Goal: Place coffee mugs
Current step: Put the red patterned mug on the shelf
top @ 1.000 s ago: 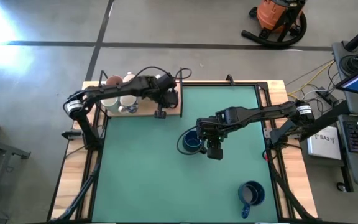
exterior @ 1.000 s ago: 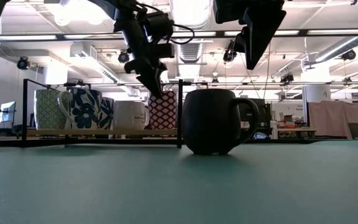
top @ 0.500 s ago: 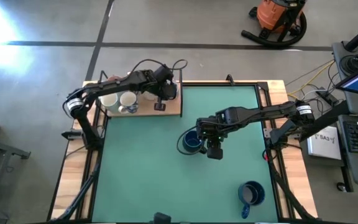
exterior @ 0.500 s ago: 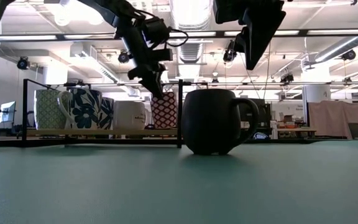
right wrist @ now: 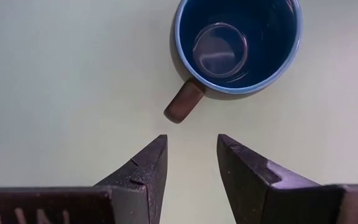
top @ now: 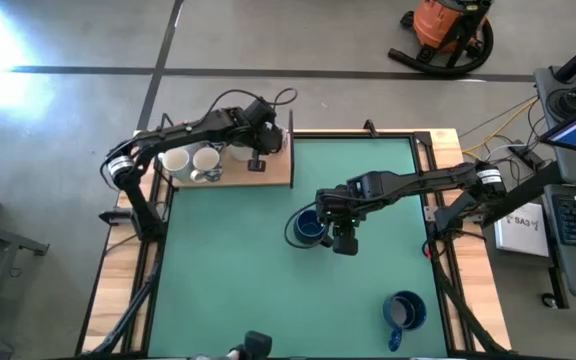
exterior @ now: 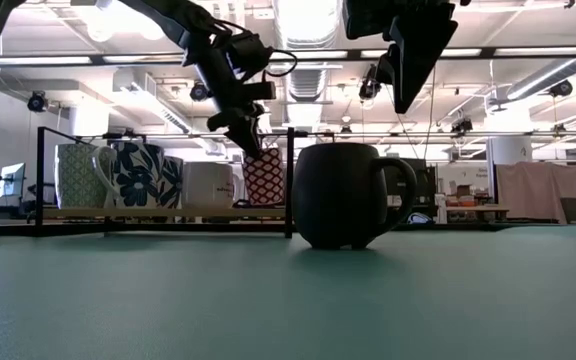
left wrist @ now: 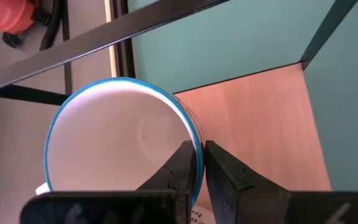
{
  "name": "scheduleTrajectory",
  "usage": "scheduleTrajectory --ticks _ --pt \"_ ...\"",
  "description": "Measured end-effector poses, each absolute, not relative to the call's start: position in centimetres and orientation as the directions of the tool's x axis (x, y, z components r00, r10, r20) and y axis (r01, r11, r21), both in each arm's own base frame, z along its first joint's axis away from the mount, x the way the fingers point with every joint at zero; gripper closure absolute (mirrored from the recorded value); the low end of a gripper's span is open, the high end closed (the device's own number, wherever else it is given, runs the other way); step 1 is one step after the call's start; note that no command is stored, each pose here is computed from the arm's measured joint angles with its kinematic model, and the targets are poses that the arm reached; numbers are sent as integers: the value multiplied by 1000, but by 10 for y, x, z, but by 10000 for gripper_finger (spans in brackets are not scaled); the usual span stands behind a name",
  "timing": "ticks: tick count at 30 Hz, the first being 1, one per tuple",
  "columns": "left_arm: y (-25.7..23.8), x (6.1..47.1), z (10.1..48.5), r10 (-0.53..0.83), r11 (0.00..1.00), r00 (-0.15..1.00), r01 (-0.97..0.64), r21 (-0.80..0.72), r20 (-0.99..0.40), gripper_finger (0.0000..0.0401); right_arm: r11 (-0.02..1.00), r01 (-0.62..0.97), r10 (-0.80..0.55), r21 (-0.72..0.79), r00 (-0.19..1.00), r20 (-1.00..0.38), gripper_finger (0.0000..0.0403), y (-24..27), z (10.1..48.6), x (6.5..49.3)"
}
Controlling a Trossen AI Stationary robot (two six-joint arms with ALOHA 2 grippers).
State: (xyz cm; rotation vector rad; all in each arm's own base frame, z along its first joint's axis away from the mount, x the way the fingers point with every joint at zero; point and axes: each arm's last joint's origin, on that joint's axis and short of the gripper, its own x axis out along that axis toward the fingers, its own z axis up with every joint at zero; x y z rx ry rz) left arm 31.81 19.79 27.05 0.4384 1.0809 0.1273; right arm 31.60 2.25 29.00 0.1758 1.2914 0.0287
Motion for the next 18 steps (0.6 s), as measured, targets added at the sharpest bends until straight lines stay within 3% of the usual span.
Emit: scheduleTrajectory --ticks 9,18 --pt "204 324 258 310 911 454 111 398 -835 386 986 81 119 146 277 -954 275 21 290 316" --pt "206 324 265 346 904 428 87 419 -835 355 986 79 119 146 277 -954 275 21 290 316"
